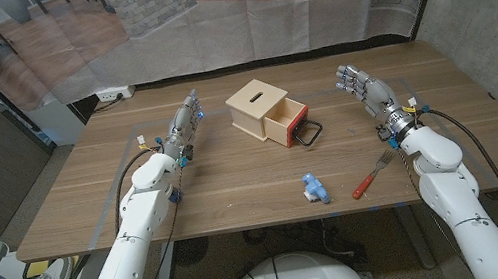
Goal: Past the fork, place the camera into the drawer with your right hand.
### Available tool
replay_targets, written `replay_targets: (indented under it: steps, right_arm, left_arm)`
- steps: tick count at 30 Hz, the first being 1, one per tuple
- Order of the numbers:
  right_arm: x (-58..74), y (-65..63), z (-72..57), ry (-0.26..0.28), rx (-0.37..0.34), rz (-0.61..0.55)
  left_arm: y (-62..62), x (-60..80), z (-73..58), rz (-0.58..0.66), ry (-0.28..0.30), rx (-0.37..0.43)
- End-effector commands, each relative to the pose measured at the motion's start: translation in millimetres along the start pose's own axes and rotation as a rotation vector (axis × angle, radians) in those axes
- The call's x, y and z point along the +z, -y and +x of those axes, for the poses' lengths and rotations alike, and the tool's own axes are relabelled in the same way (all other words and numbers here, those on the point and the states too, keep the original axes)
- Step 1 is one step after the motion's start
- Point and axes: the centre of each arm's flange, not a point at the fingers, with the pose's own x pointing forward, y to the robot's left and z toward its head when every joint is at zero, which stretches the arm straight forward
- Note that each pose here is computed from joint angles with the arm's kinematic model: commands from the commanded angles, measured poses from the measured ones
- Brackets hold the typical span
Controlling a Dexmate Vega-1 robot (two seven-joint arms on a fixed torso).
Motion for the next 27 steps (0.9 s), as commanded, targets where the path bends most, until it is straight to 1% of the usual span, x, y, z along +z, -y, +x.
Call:
replay_targets:
  steps: [1,18,27]
  right_arm:
    - [4.7,-3.3,-9.1,0.022,-0.003,-0.016]
    - [9.1,-7.2,-22.5,0.051,-0.005,-0.043]
    - [13.6,-11.1,-27.6,0.069,-0.005,-0.047]
  left_arm:
    - [0.5,5.7,3.1,0.019,0.0,-0.004]
    - [-0.2,10.1,6.9,0.038,-0.003,-0.008]
    - [-1.4,8.0,6.6,0.042,-0.012,-0.005]
